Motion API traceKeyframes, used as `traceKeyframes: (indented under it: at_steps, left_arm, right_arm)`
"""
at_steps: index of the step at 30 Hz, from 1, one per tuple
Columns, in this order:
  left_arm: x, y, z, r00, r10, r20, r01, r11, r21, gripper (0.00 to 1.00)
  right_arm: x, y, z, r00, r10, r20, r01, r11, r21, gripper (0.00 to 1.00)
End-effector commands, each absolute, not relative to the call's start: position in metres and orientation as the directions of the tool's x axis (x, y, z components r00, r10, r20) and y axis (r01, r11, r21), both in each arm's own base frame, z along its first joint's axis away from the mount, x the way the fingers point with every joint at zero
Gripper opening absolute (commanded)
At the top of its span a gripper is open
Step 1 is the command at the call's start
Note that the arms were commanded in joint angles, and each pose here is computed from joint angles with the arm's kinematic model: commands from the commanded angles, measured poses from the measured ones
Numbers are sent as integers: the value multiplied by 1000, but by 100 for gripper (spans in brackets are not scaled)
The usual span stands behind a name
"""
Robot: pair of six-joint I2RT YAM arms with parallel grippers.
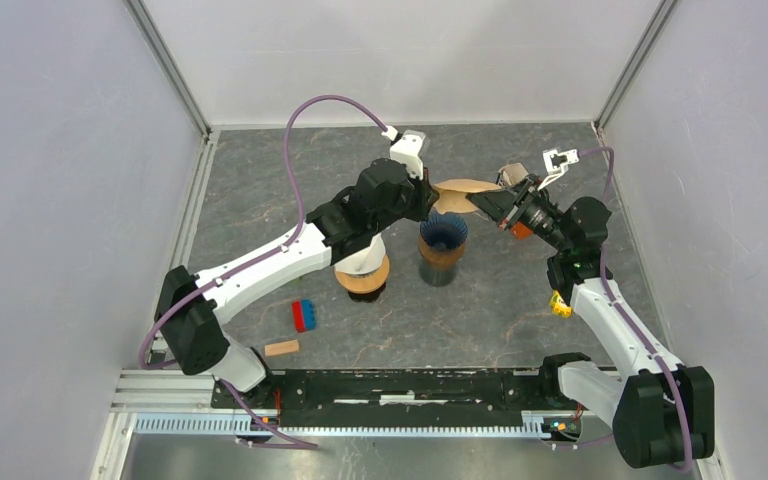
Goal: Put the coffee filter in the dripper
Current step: Adjust the coffee filter.
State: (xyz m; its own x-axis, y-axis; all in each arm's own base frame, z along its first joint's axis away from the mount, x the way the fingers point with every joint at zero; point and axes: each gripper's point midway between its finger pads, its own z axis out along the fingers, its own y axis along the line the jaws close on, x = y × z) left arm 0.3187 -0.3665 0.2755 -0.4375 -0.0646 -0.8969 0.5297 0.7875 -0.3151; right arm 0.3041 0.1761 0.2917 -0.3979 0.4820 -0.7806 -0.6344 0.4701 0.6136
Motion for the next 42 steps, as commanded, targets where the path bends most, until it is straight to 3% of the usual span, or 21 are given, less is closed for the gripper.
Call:
traceKeyframes:
  at_steps: [1, 8, 12, 15, 19, 25, 33, 37, 42]
  left_arm:
    - [317, -369, 305, -412, -124, -903, 553, 754, -356, 2]
    - [320, -363, 308, -344, -70, -936, 582, 767, -271, 4]
    - [321, -357, 316, -267, -7, -964, 604, 778, -173, 52]
    - [319, -351, 323, -189, 57, -980, 625, 777, -75, 68]
    - [313, -349, 329, -63, 185, -981, 668, 738, 96, 75]
    - [297, -366, 327, 85, 347, -934, 715, 632, 300, 76]
    - [292, -387, 325, 169, 428, -888, 701, 581, 414, 74]
    - [296, -392, 327, 212, 465, -859, 667, 574, 475, 63]
    - [297, -394, 328, 239, 488, -839, 644, 568, 513, 37]
  right_arm:
    - [306, 173, 295, -356, 466, -810, -653, 496, 572, 0]
    - [311, 171, 295, -342, 439, -831, -647, 531, 547, 0]
    - [313, 170, 297, -332, 407, -851, -649, 556, 519, 0]
    - [314, 169, 294, -339, 384, -859, -646, 568, 509, 0]
    - [311, 172, 295, -348, 372, -861, -661, 553, 507, 0]
    - [304, 180, 297, -374, 345, -861, -683, 527, 507, 0]
    - [292, 192, 297, -401, 313, -861, -712, 484, 508, 0]
    - [290, 193, 295, -409, 308, -859, -714, 478, 512, 0]
    - [289, 194, 295, -423, 312, -851, -708, 472, 525, 0]
